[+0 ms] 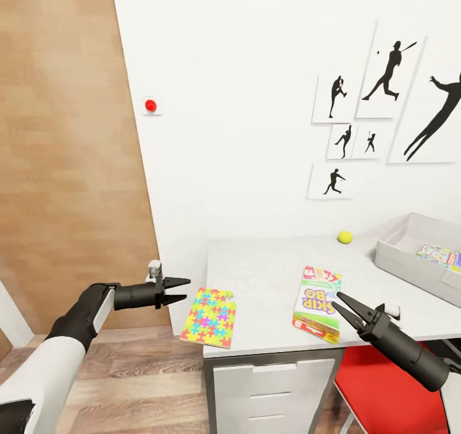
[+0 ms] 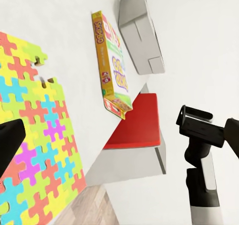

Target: Put all the toys in the child's room - the three board games (two on the bed and one on the table), the two jigsaw puzzles on the table, and the tennis ball on the table - inside the toy box on the table in the child's room.

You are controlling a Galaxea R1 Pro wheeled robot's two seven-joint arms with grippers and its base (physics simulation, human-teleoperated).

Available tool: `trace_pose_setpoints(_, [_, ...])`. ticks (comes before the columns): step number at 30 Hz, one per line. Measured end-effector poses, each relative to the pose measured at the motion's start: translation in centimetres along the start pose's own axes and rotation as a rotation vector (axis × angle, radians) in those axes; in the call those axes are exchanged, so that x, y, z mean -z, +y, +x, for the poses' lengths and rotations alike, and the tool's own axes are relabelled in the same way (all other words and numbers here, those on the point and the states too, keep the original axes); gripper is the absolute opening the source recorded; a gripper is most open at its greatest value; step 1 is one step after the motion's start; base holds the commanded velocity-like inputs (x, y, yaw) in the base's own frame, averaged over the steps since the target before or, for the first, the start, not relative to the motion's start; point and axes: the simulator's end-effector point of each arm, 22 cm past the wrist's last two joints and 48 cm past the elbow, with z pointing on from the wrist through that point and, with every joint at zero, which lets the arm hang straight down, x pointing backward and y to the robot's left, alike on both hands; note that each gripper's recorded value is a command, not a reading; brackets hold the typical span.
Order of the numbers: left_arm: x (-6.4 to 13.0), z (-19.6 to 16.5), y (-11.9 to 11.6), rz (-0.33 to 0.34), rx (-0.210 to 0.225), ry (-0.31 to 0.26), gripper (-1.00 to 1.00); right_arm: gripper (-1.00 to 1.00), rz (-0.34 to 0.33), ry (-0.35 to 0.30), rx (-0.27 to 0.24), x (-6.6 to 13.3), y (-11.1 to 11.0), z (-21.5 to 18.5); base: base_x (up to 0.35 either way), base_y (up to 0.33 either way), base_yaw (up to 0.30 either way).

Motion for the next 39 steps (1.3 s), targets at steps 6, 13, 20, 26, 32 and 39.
trace_pose_setpoints(6, [0.0,0.0,0.0,0.0,-0.002,-0.001,1.0,1.0,-0.001,0.001,-0.001,-0.1,0.0,0.1,0.009,0.007,0.0])
trace_pose_setpoints(13, [0.0,0.0,0.0,0.0,-0.004,-0.001,1.0,1.0,-0.002,0.001,-0.001,-0.1,0.0,0.1,0.103,0.073,0.0])
trace_pose_setpoints(20, [0.1,-0.1,0.0,0.0,-0.004,-0.002,1.0,1.0,-0.002,0.002,-0.001,-0.1,0.0,0.1,0.015,0.011,0.0])
trace_pose_setpoints(26, [0.1,-0.1,0.0,0.0,-0.004,-0.003,1.0,1.0,-0.003,0.002,-0.002,-0.1,0.1,0.2,0.002,0.001,0.0])
trace_pose_setpoints(32, [0.0,0.2,0.6,0.0,-0.003,-0.003,1.0,1.0,-0.004,0.003,-0.002,0.0,-0.5,0.5,0.0,0.0,0.0])
trace_pose_setpoints(39, [-0.1,0.7,1.7,0.001,-0.002,-0.004,1.0,1.0,-0.005,0.004,-0.003,0.2,-1.5,1.3,0.0,0.0,0.0])
